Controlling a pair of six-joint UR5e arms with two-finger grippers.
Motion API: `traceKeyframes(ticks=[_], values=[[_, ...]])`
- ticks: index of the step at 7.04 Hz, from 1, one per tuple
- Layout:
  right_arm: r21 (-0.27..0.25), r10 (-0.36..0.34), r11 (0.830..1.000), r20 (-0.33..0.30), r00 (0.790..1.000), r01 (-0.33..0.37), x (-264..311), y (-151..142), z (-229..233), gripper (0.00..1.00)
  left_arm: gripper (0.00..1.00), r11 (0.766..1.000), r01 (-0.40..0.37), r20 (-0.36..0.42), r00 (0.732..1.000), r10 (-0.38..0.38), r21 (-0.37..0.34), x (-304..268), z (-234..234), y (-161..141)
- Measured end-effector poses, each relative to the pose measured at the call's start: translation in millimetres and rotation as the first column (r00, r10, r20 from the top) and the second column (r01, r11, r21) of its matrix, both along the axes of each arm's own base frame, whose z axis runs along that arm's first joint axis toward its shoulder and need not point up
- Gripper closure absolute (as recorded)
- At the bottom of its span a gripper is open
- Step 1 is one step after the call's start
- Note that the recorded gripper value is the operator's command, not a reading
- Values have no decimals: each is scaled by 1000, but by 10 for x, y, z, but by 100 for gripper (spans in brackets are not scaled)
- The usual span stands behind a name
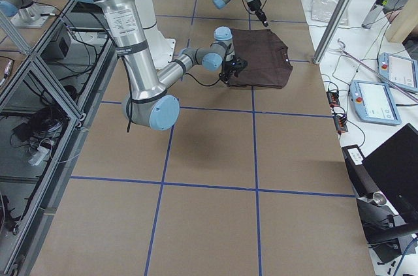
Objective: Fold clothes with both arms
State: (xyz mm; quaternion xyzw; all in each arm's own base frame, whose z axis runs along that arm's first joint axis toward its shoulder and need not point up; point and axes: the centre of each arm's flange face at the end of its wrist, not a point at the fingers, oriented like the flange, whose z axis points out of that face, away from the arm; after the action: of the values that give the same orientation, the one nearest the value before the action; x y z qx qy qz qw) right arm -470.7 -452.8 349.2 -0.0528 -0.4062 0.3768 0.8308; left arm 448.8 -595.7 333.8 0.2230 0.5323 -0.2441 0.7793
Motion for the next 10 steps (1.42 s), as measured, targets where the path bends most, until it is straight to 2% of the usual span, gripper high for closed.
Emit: traceKeyframes(ticks=[2, 3, 4, 7, 10], values=[[-1, -5, 1000, -18, 1000, 5, -77, 17, 75, 36, 63, 1000, 0, -1, 1000, 0, 1, -2, -5, 1], [-3, -7, 1000, -25, 1000, 7, -115, 13, 104, 58, 63, 1000, 0, -1, 1000, 0, 1, -2, -6, 1], [-5, -7, 1000, -28, 1000, 7, -132, 7, 117, 100, 63, 1000, 0, -2, 1000, 0, 2, -4, -14, 3], [-12, -3, 1000, -30, 1000, 2, -126, 30, 148, 100, 63, 1000, 3, -8, 1000, -3, 4, -24, -42, 2], [2, -5, 1000, 1, 1000, 5, 28, 137, -9, 100, 62, 1000, 7, -14, 1000, -7, 6, -55, -74, -4]])
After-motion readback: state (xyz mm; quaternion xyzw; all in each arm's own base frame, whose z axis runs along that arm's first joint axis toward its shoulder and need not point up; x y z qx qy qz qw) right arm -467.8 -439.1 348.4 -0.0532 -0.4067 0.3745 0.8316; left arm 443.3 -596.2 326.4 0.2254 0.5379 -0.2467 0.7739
